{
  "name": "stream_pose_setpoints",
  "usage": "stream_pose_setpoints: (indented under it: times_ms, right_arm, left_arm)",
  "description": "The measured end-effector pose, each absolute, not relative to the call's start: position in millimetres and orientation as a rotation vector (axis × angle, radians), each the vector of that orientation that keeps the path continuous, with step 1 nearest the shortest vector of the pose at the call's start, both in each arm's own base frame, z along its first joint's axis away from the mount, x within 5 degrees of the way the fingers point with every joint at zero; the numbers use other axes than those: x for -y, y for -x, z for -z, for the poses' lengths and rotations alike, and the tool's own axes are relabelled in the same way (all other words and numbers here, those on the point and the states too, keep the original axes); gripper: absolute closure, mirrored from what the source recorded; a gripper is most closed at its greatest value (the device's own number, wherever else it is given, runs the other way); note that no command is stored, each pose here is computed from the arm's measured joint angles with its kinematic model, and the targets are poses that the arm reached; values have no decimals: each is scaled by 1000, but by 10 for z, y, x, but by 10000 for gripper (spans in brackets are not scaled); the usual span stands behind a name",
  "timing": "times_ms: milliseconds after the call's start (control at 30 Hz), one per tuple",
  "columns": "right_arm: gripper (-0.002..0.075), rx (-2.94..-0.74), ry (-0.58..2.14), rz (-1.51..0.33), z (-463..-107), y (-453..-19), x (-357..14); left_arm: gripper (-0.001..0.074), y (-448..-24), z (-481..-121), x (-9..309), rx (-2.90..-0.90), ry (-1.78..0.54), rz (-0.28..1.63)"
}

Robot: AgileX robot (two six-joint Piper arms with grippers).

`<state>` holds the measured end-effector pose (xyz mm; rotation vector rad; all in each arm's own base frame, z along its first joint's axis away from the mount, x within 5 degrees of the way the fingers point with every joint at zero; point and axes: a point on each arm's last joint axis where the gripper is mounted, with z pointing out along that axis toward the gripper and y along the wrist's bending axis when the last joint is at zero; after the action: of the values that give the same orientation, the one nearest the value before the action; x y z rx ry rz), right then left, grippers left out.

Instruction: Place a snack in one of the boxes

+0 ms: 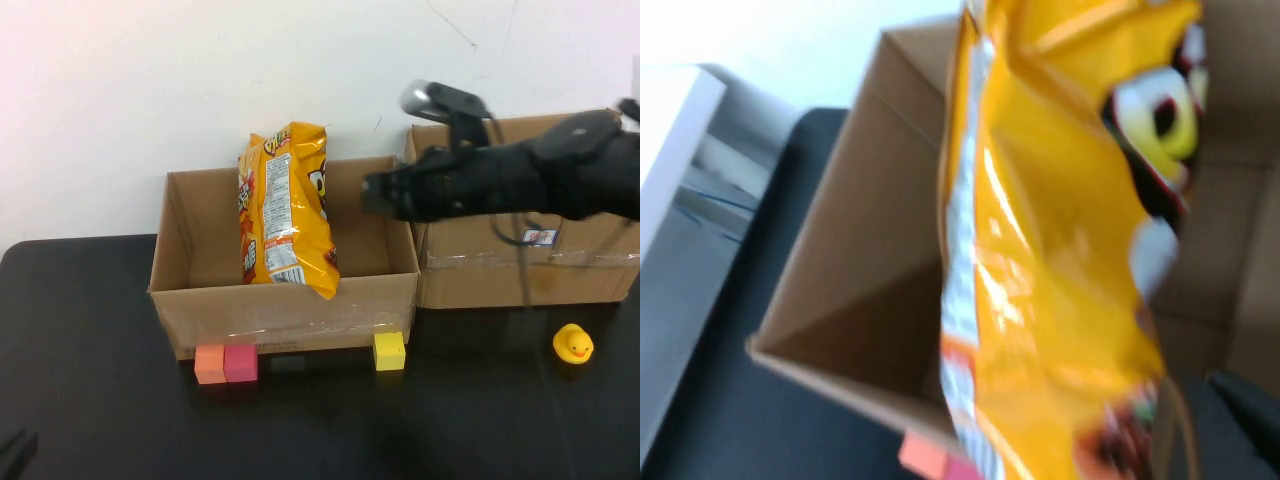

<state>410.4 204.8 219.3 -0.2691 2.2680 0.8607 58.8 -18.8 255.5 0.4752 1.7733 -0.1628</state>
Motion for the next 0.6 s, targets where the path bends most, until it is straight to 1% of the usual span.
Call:
stream_pose_setpoints:
  times_ms: [167,267,333,433,500,600]
  right_arm:
    - [717,-2247,325,-915,-1971,-4460,-2241]
    - [717,-2215,402,-955,-1952,-4606,-2347]
    - [717,-2198,455,-942,-1942,-4678,-2384]
    - [717,-2196,575,-864,-1877,-4753,-2404]
    - [717,-2222,658,-812,-1743,-4787,-2411]
    - [717,-2275,732,-801,-1528,-4804,-2428]
  left_arm:
    - [736,-588,-2555,188,-1772,-480,159]
    - [735,-589,-2556,187,-1771,-481,157]
    - [735,-590,-2556,185,-1769,-484,150]
    - [735,-594,-2558,176,-1763,-496,124]
    - [735,-595,-2555,173,-1765,-497,118]
    - [736,-596,-2556,170,-1764,-499,112]
